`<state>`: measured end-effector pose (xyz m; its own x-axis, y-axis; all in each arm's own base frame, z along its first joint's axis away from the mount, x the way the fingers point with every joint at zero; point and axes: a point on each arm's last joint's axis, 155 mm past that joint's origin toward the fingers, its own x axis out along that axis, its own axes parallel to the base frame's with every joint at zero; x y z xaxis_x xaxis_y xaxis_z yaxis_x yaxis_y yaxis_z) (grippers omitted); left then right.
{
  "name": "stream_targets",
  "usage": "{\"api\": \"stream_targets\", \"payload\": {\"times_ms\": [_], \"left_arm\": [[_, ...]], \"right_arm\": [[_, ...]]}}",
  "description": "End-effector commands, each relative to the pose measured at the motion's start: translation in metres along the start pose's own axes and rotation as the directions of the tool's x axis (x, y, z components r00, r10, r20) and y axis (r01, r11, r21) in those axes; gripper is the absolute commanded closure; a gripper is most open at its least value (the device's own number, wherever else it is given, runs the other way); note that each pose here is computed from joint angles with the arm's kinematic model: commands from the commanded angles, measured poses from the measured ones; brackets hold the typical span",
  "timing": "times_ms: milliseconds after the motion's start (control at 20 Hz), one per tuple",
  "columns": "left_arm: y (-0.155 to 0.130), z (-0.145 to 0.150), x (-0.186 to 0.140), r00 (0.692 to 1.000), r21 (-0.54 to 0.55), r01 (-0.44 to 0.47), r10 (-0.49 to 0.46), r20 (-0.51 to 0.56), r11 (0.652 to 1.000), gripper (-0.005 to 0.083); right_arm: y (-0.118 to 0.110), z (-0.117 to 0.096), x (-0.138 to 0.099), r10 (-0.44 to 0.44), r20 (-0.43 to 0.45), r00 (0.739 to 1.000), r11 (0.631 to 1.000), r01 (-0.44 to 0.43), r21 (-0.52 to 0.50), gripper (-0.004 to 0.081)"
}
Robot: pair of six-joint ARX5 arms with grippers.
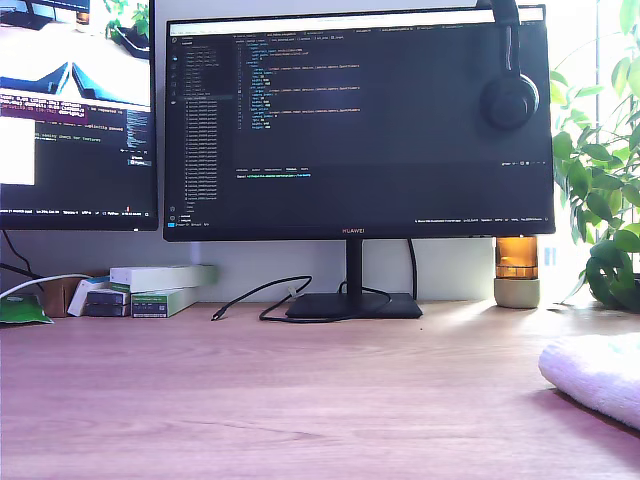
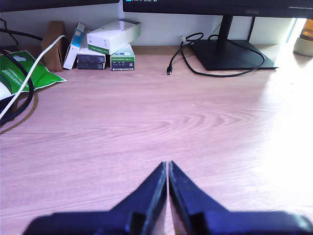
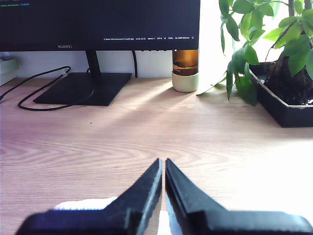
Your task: Fold the tea towel to a neat square and place it to the right
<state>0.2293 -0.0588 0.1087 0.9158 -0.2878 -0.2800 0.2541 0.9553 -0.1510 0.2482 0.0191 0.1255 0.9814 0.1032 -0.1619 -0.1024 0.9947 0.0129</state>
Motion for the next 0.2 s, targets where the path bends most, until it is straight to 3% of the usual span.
{"api": "stream_targets", "payload": {"times_ms": [0, 150], "left_arm": [[0.0014, -0.0042, 0.0019, 1.0, -0.005, -0.002, 0.002, 0.0, 1.0, 0.0794], [0.0014, -0.0042, 0.0019, 1.0, -0.005, -0.002, 0.002, 0.0, 1.0, 0.0794]], "right_arm": [[0.0011, 0.0019, 0.0, 0.004, 0.011, 1.0, 1.0, -0.005, 0.002, 0.078], [0.0011, 0.0019, 0.0, 0.004, 0.011, 1.0, 1.0, -0.005, 0.002, 0.078]]}}
